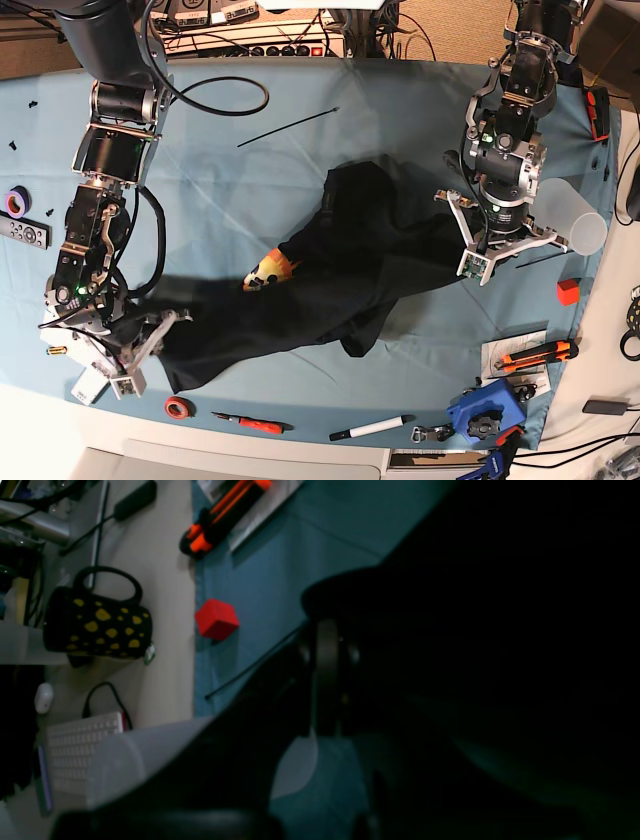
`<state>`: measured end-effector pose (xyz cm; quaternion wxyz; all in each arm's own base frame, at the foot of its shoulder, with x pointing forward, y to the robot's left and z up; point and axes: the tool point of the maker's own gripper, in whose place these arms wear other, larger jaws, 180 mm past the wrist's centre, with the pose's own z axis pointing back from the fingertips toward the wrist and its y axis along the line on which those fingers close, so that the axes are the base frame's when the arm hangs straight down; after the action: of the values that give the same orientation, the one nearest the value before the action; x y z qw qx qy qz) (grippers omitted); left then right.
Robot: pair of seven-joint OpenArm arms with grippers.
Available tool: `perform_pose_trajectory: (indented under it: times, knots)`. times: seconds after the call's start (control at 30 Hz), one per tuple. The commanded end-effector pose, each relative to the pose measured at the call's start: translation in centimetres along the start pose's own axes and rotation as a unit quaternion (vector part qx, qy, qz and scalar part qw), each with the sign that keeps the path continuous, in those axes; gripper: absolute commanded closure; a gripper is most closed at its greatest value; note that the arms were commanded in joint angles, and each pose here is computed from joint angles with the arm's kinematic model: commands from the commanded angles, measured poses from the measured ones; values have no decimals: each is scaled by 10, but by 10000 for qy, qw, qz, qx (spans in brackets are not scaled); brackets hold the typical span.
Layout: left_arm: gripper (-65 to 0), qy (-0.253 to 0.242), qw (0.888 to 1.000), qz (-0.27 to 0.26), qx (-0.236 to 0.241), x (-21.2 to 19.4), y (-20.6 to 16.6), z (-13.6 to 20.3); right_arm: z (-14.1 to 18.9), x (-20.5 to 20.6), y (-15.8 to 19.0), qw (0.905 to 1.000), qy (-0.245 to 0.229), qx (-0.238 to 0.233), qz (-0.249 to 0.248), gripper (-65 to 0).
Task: Layout the t-shirt on the table in an organized manner, then fold the t-shirt properly
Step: 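Reach the right gripper to the t-shirt edge and grasp it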
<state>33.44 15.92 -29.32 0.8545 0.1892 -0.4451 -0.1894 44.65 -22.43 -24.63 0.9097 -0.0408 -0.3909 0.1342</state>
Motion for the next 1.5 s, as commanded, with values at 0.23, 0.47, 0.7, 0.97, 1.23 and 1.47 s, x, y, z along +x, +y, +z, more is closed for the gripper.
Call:
perform_pose_trajectory:
  times: [0.23, 0.47, 0.7, 0.97, 1.23, 1.47]
  knots:
    - [0, -247, 9996, 8, 166, 14, 10, 2, 17, 19, -15, 9991, -350, -83, -208, -237]
    - [0, -249, 9996, 10, 167, 14, 10, 2, 36, 15, -7, 9930, -718, 717, -597, -237]
    - [0, -247, 9996, 10, 167, 14, 10, 2, 31, -47, 56, 9745, -569, 2127, -432, -236]
    - [0, -244, 9996, 11, 164, 13, 10, 2, 35, -53, 48, 9706, -979, 2099, -652, -236]
    - [0, -341, 9993, 42, 113, 17, 9, 2, 55, 36, -14, 9689, -2092, 1065, -786, -236]
    - [0, -435, 9989, 178, -85, 20, 2, 3, 21, 68, -11, 9790, -1871, 675, -449, -236]
